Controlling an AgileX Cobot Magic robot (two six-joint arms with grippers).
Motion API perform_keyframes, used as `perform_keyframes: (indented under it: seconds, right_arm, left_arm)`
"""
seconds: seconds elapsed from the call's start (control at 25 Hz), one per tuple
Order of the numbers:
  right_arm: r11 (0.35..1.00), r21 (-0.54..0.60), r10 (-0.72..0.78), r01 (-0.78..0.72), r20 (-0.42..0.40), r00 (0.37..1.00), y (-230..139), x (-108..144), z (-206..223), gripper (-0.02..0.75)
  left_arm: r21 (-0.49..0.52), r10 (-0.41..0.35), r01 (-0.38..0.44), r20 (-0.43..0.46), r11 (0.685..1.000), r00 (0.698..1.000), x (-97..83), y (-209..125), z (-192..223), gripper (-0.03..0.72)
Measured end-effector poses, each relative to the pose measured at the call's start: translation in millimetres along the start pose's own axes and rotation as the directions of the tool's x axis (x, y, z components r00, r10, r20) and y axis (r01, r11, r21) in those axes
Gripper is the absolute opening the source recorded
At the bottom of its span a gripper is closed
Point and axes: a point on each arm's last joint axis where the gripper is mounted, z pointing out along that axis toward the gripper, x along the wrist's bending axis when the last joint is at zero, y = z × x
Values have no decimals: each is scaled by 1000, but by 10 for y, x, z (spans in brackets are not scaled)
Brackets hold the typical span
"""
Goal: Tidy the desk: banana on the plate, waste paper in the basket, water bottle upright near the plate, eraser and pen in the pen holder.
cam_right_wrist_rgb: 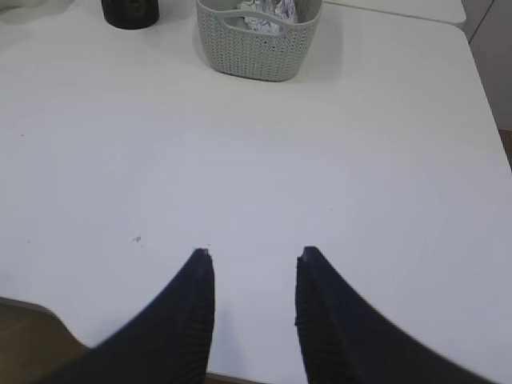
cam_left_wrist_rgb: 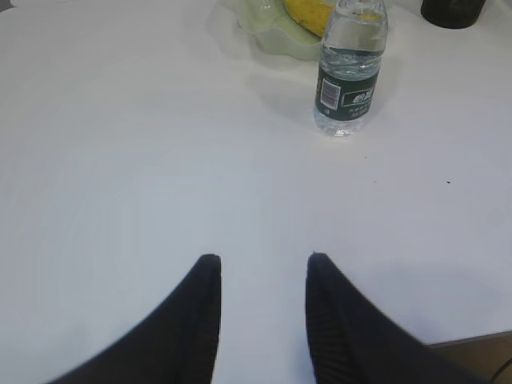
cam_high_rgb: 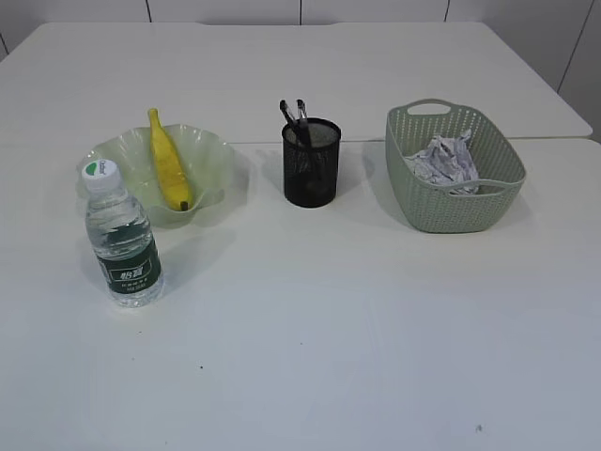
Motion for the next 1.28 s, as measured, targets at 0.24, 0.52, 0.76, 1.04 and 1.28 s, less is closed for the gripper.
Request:
perform_keyframes:
  seconds: [0.24,0.52,0.76,1.04,1.28]
  right_arm:
    - [999,9,41,-41,68,997,3,8,3,264]
    - [998,12,60,-61,101,993,5,12,5,265]
    - [997,11,73,-74,104,992,5,13,5,264]
    - [997,11,79,-80,104,991,5,13,5,265]
    - [997,10,81,-82,104,991,5,13,5,264]
  left_arm:
    - [0,0,0,0,1000,1000,0,0,0,242]
    - [0,0,0,0,1000,1000,0,0,0,242]
    - [0,0,0,0,1000,1000,0,0,0,242]
    - [0,0,0,0,1000,1000,0,0,0,242]
    - [0,0,0,0,1000,1000,0,0,0,242]
